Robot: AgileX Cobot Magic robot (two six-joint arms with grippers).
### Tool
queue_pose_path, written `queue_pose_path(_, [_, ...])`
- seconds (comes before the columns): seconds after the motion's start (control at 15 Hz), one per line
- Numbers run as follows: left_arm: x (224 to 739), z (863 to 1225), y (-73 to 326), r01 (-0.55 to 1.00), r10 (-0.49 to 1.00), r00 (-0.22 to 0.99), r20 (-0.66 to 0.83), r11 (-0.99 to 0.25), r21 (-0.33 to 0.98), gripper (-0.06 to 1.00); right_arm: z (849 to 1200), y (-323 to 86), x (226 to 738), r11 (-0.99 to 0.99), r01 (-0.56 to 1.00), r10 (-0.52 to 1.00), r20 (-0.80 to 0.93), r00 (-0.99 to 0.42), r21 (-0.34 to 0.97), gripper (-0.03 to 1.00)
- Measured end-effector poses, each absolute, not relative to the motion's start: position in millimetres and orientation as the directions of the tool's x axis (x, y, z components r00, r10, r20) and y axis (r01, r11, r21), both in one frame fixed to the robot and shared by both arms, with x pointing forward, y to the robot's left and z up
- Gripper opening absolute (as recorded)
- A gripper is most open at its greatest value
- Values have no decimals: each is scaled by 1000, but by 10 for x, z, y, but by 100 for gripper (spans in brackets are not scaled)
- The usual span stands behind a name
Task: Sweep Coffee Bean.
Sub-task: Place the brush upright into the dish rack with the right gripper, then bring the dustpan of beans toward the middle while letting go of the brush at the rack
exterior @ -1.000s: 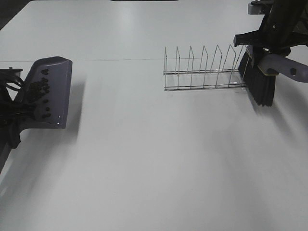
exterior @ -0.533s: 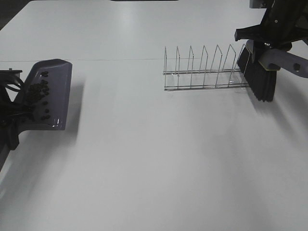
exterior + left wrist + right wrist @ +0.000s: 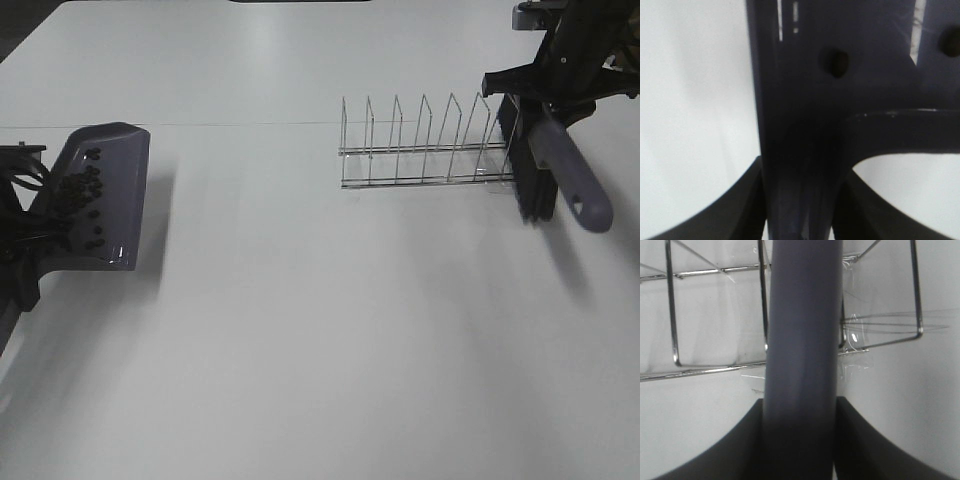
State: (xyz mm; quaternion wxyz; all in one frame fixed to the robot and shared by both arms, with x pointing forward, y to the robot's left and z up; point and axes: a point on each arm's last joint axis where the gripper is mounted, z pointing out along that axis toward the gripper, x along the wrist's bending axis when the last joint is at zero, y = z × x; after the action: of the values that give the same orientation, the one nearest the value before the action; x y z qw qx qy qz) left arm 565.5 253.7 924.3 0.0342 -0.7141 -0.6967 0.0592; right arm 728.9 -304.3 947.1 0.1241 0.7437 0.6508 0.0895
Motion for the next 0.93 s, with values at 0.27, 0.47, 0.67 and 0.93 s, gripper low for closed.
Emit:
queue_pose_path(0.27, [5655,9243,2537,991,999,22,-37,-27,-131,33,9428,-3044,7289,-117,951,991,-32,131,287,31])
queue_pose_path(0.47, [5655,9243,2537,991,999,22,-37,-27,-131,33,9431,-3041,7274,-81,960,995,-36,94,269,31])
queue_pose_path(0.67, [5650,9244,2538,990,999,22,-37,-27,-137,33,9421,-3080,7237,-81,970,995,-38,92,228,50])
queue_pose_path(0.93, [5630,9247,2527,987,999,13,-48,-20,-158,33,9649,-3090,7193,-67,965,996,-45,81,255,67])
